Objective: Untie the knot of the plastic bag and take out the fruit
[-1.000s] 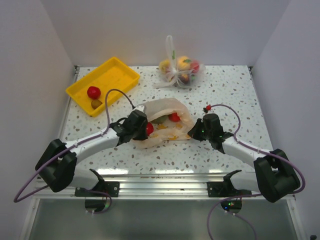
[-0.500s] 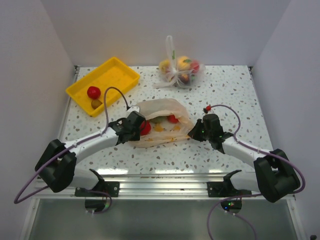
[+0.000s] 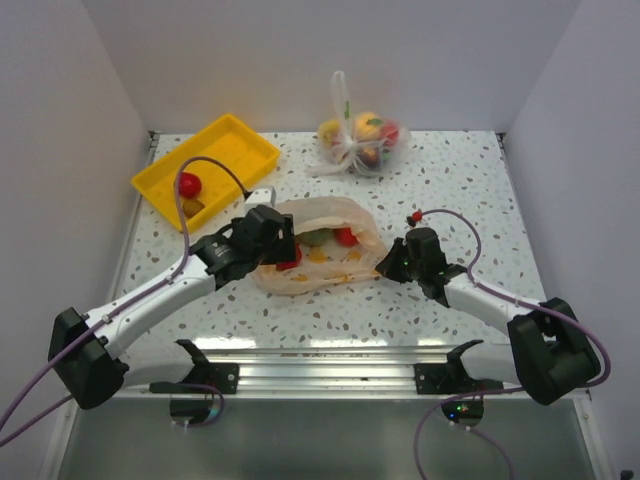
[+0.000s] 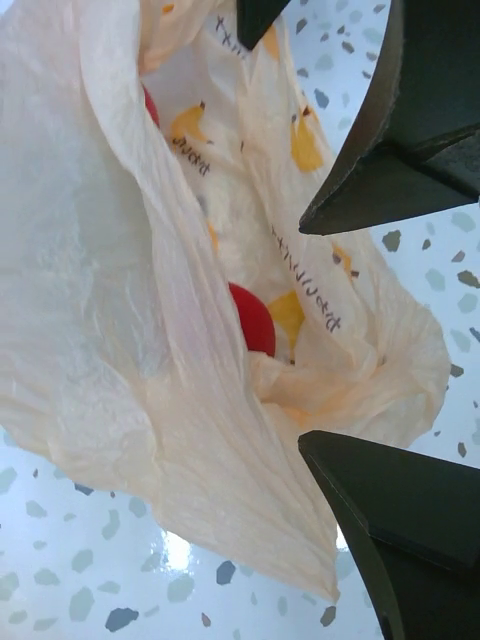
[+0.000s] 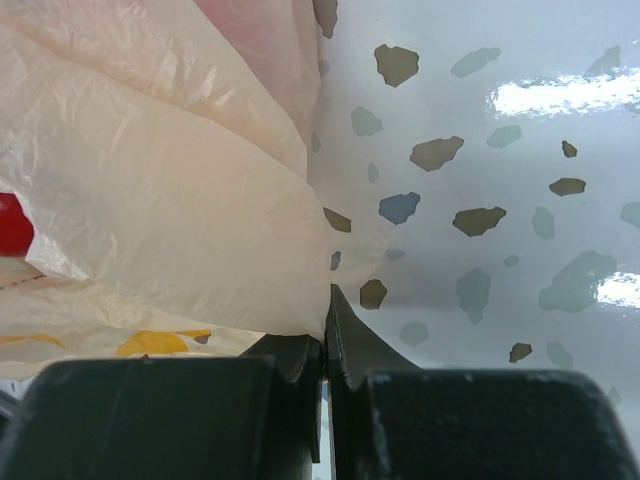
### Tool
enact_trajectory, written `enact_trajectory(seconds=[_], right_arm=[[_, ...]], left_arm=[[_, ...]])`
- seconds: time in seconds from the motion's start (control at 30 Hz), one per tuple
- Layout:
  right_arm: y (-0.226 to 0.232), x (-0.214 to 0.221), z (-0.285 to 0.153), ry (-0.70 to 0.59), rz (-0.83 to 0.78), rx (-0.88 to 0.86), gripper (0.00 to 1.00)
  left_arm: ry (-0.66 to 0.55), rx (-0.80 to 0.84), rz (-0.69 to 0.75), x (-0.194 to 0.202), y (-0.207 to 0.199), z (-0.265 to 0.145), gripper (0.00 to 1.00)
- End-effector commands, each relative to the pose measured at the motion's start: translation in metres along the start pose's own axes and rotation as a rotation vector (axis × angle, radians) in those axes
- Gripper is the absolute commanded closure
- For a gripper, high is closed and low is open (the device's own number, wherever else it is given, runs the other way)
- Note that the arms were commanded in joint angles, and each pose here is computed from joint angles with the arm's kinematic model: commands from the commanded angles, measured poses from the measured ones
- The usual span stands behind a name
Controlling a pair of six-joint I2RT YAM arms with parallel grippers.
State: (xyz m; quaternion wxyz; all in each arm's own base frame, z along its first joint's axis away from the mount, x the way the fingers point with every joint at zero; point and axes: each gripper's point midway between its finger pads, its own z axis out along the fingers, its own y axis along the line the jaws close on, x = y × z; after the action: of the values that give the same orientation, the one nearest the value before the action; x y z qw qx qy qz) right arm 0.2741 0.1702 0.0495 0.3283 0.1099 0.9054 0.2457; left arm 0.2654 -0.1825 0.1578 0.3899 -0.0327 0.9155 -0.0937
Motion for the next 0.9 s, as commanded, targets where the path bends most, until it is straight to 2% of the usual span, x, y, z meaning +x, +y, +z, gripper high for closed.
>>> enact_trajectory(seconds=[0.0, 0.17, 0.27, 0.57, 0.87], right_arm=[[0.007, -0.01, 0.002, -0.028, 0.009, -0.012, 1.0], [0.007, -0.01, 0.003, -0.025, 0.011, -0.018, 1.0], [0.007, -0.009, 0.003, -0.021, 0.013, -0.021, 1.0], [0.009, -0.008, 0.003, -0.016, 0.013, -0.028, 1.0], [0.008, -0.006, 0.005, -0.01, 0.01, -0.029, 1.0]], left_arm=[[-0.048, 0.05, -0.039, -0.022, -0.028, -0.02, 0.15], [-0.077, 0.111, -0.008, -0.036, -0.066, -0.029, 0.19], [-0.066, 0.111, 0.023, -0.034, -0.078, -0.016, 0.2], [-0.042, -0.063, 0.177, -0.011, -0.071, 0.056, 0.2], [-0.105, -0.181, 0.233, -0.029, -0.048, 0.081, 0.17]])
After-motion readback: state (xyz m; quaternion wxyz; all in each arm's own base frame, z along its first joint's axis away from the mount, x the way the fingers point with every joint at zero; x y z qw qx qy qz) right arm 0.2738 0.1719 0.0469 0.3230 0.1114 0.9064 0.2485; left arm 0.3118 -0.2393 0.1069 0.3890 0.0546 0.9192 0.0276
